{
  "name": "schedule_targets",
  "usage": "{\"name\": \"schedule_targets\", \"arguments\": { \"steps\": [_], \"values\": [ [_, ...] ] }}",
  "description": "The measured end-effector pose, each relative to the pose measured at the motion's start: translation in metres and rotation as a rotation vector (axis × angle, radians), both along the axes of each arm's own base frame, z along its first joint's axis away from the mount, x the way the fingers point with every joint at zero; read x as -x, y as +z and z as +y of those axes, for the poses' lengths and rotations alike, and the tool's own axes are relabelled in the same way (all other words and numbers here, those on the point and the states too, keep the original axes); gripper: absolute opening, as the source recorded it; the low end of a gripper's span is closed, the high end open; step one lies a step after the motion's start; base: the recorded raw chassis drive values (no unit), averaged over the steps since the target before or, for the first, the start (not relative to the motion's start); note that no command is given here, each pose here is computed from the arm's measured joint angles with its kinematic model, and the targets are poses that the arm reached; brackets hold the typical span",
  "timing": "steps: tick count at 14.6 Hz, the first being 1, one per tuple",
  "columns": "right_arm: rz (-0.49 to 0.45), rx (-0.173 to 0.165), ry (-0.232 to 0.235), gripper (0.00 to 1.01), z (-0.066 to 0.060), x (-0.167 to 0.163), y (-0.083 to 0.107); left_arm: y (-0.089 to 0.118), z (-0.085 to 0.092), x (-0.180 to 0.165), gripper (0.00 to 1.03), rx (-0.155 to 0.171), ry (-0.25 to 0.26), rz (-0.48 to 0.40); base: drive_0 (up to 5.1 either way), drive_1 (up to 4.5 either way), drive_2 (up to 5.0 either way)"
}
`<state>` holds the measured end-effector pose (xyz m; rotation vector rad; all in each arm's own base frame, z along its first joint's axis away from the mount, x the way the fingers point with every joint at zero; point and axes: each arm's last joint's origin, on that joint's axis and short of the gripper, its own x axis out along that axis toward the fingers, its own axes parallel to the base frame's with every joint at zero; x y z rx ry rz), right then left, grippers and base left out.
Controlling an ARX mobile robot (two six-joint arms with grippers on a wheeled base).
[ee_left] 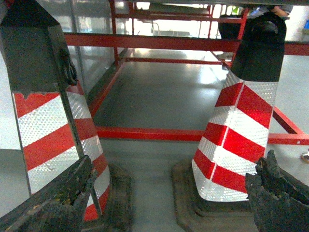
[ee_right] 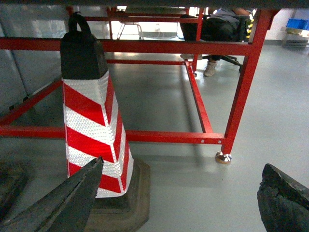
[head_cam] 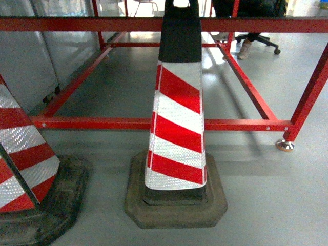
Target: Sort blue parts and orange caps into right shelf containers
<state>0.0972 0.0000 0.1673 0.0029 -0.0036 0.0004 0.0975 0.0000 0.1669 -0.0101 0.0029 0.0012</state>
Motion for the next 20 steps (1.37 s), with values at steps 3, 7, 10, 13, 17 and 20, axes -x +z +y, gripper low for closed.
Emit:
{"name": "schedule_targets", "arguments": {
  "steps": [3,7,10,13,17,20],
  "values": [
    [-0.001,0.000,-0.002,0.98,0.0000,0.0000,0.0001,0.0001,-0.0001,0.0000,0.98,-0.001,-0.003,-0.001,0.0,0.00,0.0],
    [0.000,-0.001,-0.001,0.98,0.0000,0.0000,0.0000,0.0002,0.0000,0.0000,0.98,-0.001,-0.002,-0.002,0.0,0.00,0.0],
    [0.001,0.000,0.000,0.98,0.0000,0.0000,-0.0001,0.0001,0.0000,0.0000,0.98,0.000,-0.001,-0.002,0.0,0.00,0.0],
    [0.001,0.001,0.000,0.98,0.0000,0.0000,-0.0001,0.0002,0.0000,0.0000,0.98,0.000,-0.001,-0.002,0.0,0.00,0.0],
    [0.001,-0.001,-0.001,0.98,0.0000,0.0000,-0.0001,0.0001,0.0000,0.0000,0.98,-0.001,-0.001,-0.002,0.0,0.00,0.0],
    [0.000,0.000,0.000,0.98,0.0000,0.0000,0.0000,0.0002,0.0000,0.0000,0.98,-0.002,-0.001,-0.002,0.0,0.00,0.0]
  ]
}}
